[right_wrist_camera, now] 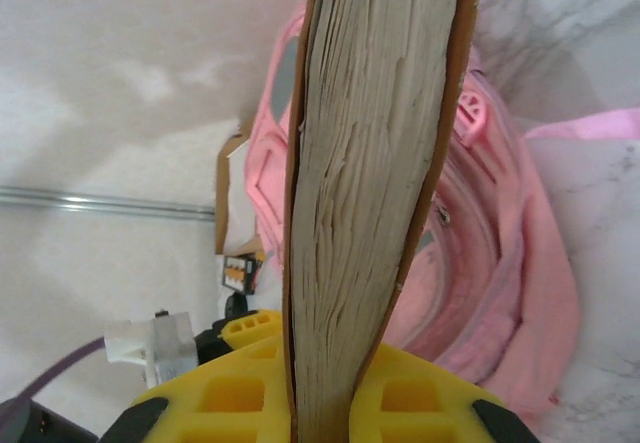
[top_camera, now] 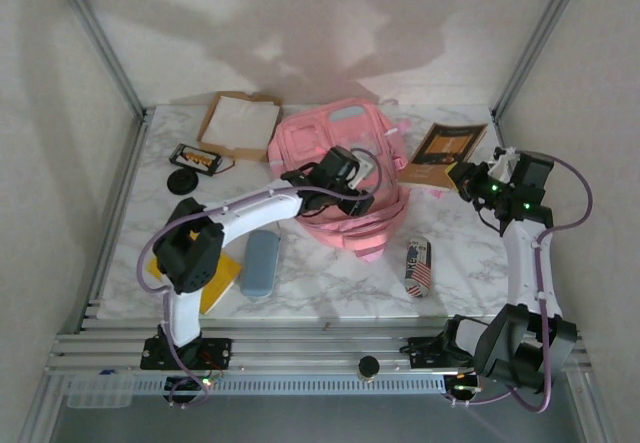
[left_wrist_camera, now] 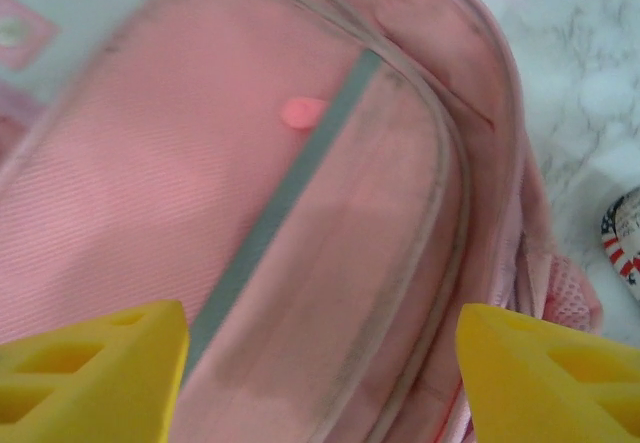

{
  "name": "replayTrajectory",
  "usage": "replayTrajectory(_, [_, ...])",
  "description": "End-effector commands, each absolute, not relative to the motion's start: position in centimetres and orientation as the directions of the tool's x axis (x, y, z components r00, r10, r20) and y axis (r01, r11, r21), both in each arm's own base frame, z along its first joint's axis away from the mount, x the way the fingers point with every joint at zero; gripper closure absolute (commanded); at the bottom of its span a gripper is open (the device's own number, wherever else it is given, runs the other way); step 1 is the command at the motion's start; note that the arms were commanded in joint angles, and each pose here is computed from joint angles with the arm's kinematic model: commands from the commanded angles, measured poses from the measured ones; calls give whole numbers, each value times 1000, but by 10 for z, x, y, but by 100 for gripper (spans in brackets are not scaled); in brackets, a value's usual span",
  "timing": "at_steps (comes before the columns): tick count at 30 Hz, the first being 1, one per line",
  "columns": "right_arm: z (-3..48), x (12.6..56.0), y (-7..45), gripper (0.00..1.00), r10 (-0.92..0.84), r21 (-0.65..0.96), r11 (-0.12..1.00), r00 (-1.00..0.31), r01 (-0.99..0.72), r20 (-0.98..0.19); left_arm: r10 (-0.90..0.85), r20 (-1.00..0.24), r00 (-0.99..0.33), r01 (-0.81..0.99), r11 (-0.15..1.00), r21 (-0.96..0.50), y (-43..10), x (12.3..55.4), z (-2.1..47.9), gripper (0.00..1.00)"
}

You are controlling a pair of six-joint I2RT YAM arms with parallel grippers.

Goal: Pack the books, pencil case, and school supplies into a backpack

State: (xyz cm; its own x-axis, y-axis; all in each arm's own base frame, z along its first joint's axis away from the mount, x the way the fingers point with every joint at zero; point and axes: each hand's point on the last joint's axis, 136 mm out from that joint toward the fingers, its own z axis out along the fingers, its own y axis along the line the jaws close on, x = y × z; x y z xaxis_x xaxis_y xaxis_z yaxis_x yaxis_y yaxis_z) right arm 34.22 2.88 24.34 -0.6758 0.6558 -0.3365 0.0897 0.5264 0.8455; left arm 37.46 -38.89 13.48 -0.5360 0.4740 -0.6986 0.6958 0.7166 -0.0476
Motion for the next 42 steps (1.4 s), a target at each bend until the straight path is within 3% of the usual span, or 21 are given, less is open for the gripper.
replayTrajectory(1, [260,343,27,100,641,830,558,-645,19,-416,563,-713,-418,766,640,56,-406,377,143,27])
replayTrajectory(10, [254,342,27,100,639,830,558,-650,24,-411,649,-640,-412,783,611,116,-413,390,103,13])
replayTrajectory(19, [253,342,29,100,642,843,538,-654,13,-400,669,-601,-438,730,654,197,-410,418,73,12])
replayTrajectory(23, [252,341,30,100,639,841,540,-655,10,-403,615,-632,-472,683,708,179,-405,439,81,28])
replayTrajectory(29, [250,341,26,100,636,824,566,-648,23,-418,572,-692,-440,680,716,159,-407,446,110,65])
replayTrajectory(32, [254,340,24,100,625,805,593,-646,25,-440,561,-692,-453,663,732,159,-400,451,118,73])
replayTrajectory(35, [258,337,18,100,616,770,636,-634,50,-467,557,-694,-457,652,740,164,-391,449,130,89])
replayTrajectory(40, [255,330,14,100,613,746,659,-641,93,-462,518,-732,-443,609,773,178,-377,450,166,100])
replayTrajectory(42, [255,326,15,100,609,741,664,-646,98,-460,485,-758,-436,585,793,171,-370,452,188,100])
